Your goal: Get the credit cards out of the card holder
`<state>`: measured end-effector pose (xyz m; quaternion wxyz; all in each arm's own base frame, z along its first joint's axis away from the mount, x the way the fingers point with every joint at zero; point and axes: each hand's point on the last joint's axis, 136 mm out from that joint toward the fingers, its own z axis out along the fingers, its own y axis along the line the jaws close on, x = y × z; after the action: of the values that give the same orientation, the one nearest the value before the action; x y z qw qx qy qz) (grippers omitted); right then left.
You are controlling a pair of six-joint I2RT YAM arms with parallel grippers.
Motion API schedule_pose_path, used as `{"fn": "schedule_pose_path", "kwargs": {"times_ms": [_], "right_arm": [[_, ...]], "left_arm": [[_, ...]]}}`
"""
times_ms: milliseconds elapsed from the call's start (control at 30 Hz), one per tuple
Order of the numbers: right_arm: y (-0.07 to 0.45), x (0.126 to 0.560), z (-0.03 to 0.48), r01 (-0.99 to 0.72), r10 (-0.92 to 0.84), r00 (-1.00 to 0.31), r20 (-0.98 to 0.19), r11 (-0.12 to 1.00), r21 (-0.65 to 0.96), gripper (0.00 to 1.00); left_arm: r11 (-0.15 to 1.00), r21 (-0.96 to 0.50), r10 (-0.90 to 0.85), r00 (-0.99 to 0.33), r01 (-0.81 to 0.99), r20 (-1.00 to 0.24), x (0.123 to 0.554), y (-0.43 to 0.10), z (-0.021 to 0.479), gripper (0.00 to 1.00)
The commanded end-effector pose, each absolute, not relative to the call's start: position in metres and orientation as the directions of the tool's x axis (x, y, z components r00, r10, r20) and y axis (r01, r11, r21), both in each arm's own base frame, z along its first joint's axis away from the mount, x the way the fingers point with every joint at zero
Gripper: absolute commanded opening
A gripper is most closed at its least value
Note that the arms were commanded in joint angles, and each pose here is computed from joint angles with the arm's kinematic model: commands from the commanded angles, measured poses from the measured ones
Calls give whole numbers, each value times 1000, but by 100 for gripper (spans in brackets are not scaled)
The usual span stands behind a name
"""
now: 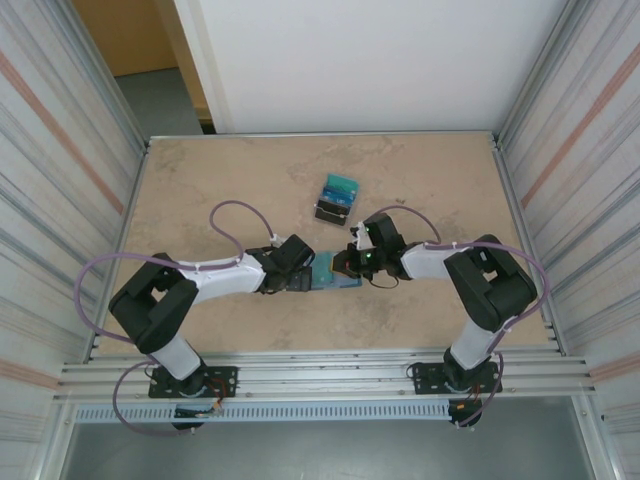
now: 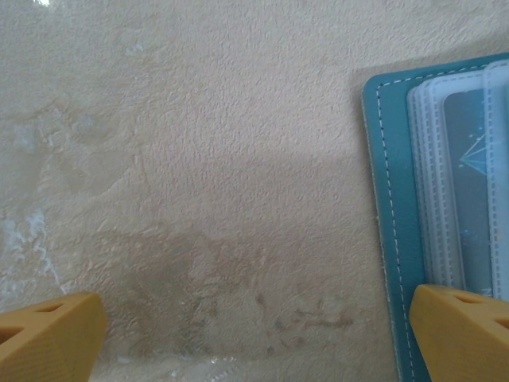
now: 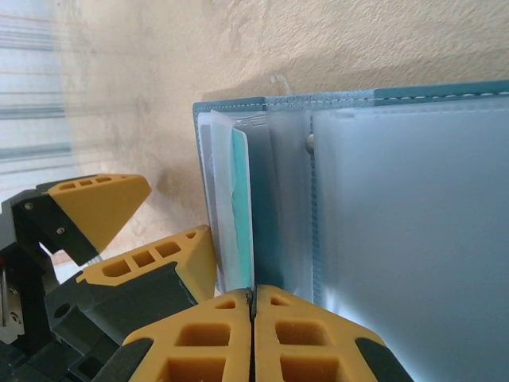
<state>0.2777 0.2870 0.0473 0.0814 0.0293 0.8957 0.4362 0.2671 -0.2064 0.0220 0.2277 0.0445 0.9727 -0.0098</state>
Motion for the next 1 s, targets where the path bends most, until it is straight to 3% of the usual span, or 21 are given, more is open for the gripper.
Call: {"fn": "schedule_pose_path", "kwargs": {"times_ms": [0,300,667,967], "right_arm": [[284,278,59,-30,131,-982,-136,602,798,8],[273,279,58,-31,135,-979,-150,633,773,3],[255,279,79,-133,60,-966,-250,716,685,0],[270,264,120,-423,-202,-889,-411,704,571,0]], "left_arm": [[996,19,85,-899,85,-430,265,-205,19,99],[996,15,83,-899,85,-431,264,-205,20,99],[992,-16,101,-878,122,-467,270,-213,41,99],[884,-129,284,-735,450,-615,290,-247,110,99]]}}
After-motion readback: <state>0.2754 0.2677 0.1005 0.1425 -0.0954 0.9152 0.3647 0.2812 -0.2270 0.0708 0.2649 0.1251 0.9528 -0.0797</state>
